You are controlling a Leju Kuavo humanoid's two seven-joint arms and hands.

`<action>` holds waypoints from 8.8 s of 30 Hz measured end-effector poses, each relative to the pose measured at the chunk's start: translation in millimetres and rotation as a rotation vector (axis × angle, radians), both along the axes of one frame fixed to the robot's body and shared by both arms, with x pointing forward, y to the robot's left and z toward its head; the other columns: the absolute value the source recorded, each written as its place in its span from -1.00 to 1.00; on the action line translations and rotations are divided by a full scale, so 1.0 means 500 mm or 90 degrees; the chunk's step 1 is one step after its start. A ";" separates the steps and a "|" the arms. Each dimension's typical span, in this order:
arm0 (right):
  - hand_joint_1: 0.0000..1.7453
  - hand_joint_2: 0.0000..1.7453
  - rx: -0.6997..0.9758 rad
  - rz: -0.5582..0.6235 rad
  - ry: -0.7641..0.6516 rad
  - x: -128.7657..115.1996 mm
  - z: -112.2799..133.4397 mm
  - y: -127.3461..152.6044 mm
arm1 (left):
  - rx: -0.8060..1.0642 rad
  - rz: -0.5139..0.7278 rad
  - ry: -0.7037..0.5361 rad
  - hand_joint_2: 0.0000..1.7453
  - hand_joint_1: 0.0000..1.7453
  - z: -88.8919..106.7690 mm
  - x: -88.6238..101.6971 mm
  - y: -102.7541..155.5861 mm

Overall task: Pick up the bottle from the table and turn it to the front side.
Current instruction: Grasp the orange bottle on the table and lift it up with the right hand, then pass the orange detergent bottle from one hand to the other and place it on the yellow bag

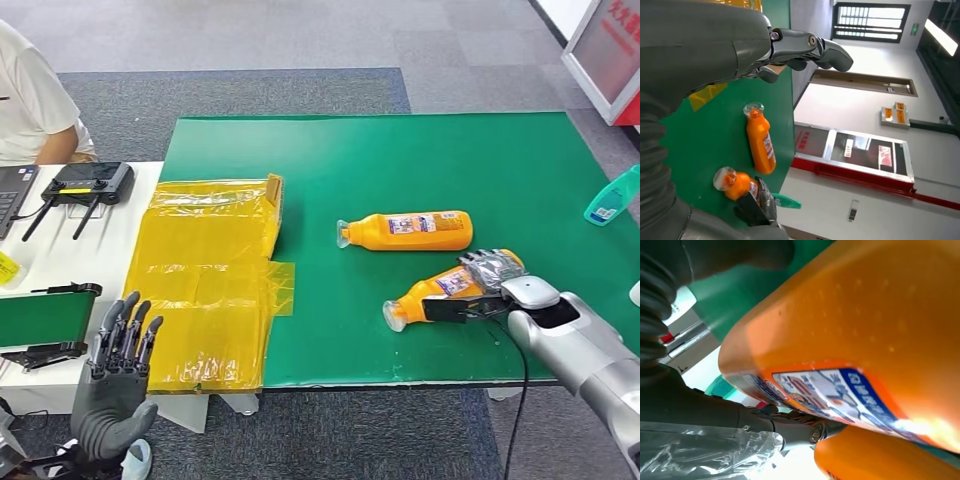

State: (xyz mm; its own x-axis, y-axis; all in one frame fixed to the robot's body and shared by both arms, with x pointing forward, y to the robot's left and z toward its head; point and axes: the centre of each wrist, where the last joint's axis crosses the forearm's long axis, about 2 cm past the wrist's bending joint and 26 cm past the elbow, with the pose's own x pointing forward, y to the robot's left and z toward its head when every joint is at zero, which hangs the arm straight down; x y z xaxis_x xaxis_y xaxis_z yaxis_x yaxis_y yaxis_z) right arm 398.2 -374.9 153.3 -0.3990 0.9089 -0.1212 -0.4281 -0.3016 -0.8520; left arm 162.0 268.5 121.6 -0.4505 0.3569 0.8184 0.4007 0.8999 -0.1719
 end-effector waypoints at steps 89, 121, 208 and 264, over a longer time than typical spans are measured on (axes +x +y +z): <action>1.00 1.00 0.942 0.184 -0.236 -0.386 -0.030 0.489 | 0.285 -0.050 -0.067 1.00 -1.00 0.077 0.069 -0.223; 1.00 1.00 0.901 0.129 -0.175 -0.373 -0.111 0.504 | 0.390 -0.033 -0.147 1.00 1.00 0.109 0.092 -0.233; -1.00 1.00 1.077 0.220 -0.199 -0.352 0.051 0.490 | 1.115 0.256 -0.117 1.00 1.00 0.038 0.443 -0.207; -1.00 1.00 1.063 0.193 -0.211 -0.390 0.035 0.487 | 0.658 0.304 -0.033 1.00 -1.00 0.010 0.315 -0.208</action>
